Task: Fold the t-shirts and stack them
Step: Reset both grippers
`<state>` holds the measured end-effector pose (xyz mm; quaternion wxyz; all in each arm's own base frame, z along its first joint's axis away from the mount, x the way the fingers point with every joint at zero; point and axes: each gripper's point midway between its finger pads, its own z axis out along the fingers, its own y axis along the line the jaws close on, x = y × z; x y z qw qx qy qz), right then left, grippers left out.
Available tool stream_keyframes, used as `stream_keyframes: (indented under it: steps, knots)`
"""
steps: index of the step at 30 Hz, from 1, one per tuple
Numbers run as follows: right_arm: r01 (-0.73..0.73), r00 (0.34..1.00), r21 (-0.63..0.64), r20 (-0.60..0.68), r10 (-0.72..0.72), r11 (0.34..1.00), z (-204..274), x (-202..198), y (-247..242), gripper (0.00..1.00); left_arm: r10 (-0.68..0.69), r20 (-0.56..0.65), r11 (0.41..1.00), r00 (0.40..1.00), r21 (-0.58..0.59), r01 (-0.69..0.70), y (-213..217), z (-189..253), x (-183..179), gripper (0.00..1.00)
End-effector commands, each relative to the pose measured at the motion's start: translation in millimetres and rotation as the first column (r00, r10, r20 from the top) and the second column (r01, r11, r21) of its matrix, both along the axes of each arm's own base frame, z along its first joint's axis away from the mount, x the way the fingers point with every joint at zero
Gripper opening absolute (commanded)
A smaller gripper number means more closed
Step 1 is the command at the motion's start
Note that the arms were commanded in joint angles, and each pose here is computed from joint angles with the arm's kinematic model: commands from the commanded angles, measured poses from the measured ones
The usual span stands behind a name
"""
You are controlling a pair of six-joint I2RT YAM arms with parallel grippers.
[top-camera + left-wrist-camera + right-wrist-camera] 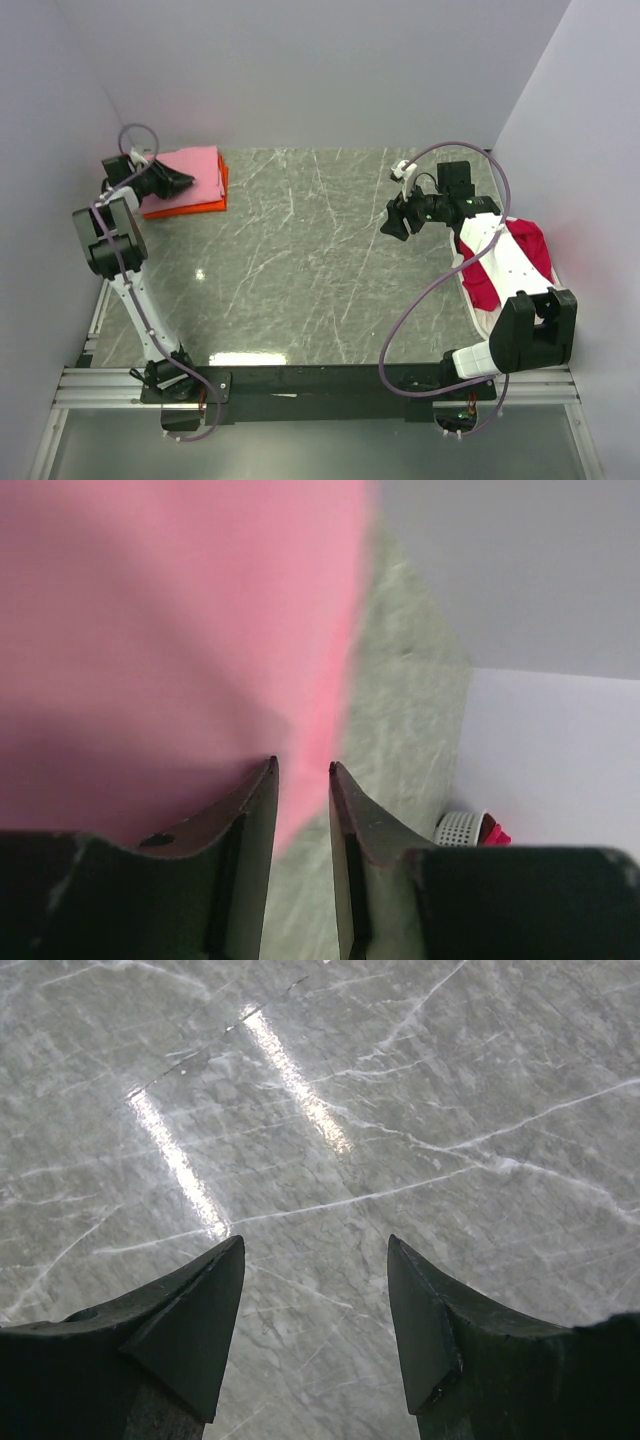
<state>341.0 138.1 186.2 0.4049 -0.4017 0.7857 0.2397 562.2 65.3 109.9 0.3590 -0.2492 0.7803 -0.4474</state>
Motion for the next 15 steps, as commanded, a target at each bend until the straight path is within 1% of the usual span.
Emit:
stream_keyframes:
  steps: [1, 2, 4, 6, 7, 8, 9, 10, 11, 13, 14, 15]
  knots:
    - [-0.009, 1.0, 0.003, 0.023, 0.009, 1.0, 7, 3, 0, 0.66, -0.067, -0.157, 0.997, 0.985, -0.043, 0.061, -17, -68, -14, 0.33]
    - [-0.009, 1.0, 0.003, 0.017, 0.009, 1.0, 5, 3, 0, 0.66, -0.086, -0.199, 0.995, 0.976, -0.063, 0.074, -20, -90, -21, 0.32]
    - [-0.008, 1.0, 0.0, 0.014, 0.008, 1.0, 4, 4, -1, 0.66, -0.1, -0.205, 0.994, 0.974, -0.055, 0.09, -20, -101, -26, 0.32]
    - [-0.008, 1.0, 0.001, 0.009, 0.008, 1.0, 4, 4, -1, 0.66, -0.107, -0.169, 0.994, 0.98, -0.044, 0.101, -17, -89, -23, 0.34]
    - [-0.007, 1.0, 0.002, 0.008, 0.007, 1.0, 3, 4, -1, 0.66, -0.104, -0.134, 0.994, 0.986, -0.032, 0.1, -12, -73, -16, 0.35]
    - [-0.008, 1.0, 0.005, 0.01, 0.008, 1.0, 4, 3, 0, 0.66, -0.1, -0.092, 0.995, 0.991, -0.012, 0.099, -8, -48, -11, 0.36]
    - [-0.008, 1.0, 0.005, 0.009, 0.008, 1.0, 4, 3, 0, 0.66, -0.092, -0.059, 0.996, 0.994, 0.0, 0.093, -3, -29, -7, 0.39]
    - [-0.007, 1.0, 0.004, 0.009, 0.007, 1.0, 4, 3, 0, 0.66, -0.074, -0.018, 0.997, 0.997, 0.004, 0.074, 3, -4, -1, 0.41]
    - [-0.009, 1.0, 0.003, 0.013, 0.009, 1.0, 6, 3, 0, 0.66, -0.065, 0.05, 0.997, 0.997, 0.034, 0.064, 5, 36, 1, 0.42]
    - [-0.007, 1.0, -0.002, 0.021, 0.007, 1.0, 8, 3, -1, 0.66, -0.038, 0.133, 0.997, 0.99, 0.076, 0.028, 10, 88, 6, 0.46]
    - [-0.001, 1.0, -0.007, 0.028, 0.002, 1.0, 10, 3, -2, 0.66, -0.03, 0.194, 0.993, 0.98, 0.114, 0.008, 11, 126, 3, 0.49]
    - [0.001, 0.999, -0.01, 0.036, -0.001, 1.0, 11, 3, -3, 0.66, -0.014, 0.222, 0.99, 0.975, 0.139, -0.017, 12, 145, 1, 0.57]
